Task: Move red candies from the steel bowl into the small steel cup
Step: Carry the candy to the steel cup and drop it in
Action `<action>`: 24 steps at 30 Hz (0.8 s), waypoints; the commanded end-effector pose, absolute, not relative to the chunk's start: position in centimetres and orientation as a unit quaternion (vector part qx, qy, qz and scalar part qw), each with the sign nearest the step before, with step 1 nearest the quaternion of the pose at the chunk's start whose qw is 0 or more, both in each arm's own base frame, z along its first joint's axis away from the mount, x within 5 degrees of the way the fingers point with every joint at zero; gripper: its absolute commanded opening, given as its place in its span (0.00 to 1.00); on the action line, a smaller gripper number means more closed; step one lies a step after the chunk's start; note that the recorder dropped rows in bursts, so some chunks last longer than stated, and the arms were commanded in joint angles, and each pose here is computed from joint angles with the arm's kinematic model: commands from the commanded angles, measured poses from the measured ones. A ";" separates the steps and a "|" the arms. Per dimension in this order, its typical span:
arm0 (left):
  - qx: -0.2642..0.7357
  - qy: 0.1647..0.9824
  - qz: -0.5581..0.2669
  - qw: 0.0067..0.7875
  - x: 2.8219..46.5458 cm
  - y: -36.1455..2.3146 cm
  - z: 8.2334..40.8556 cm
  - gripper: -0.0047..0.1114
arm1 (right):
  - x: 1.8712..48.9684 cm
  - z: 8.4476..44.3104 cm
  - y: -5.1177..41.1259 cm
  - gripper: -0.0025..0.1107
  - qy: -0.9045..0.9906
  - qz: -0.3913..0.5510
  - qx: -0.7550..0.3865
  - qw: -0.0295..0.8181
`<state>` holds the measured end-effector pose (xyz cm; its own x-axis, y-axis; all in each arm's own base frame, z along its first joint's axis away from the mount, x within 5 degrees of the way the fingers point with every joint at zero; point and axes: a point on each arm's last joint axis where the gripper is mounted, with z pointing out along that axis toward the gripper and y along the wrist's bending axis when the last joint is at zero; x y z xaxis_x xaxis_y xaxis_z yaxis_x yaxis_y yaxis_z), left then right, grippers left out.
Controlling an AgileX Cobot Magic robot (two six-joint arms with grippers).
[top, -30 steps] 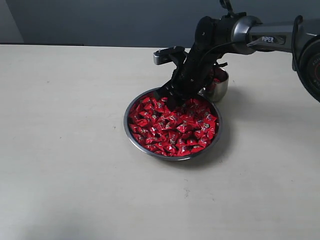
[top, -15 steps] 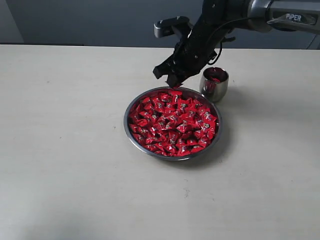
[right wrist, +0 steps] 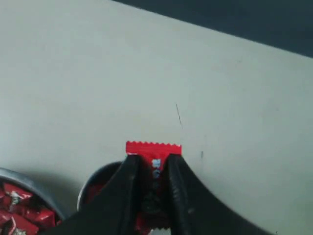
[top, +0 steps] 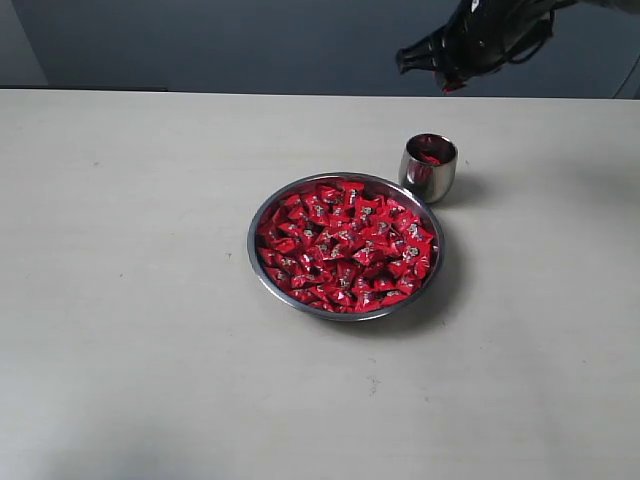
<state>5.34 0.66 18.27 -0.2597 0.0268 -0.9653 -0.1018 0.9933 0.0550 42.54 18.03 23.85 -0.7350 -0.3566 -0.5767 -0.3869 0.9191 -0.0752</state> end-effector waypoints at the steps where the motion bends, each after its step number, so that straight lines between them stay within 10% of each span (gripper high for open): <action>1: -0.024 0.788 0.053 0.612 5.3 0.7 18.3 0.04 | 42.4 22.4 16.8 0.02 0.940 0.022 -0.185 0.286; 24: -0.024 0.788 0.053 0.612 5.3 0.7 18.3 0.04 | 42.8 19.0 18.1 0.02 0.949 0.069 -0.211 0.225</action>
<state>5.34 0.66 18.27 -0.2597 0.0268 -0.9653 -0.1018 0.9933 0.0550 42.74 18.25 19.01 -0.8083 -0.3684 -0.4593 -0.4290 0.9028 0.0309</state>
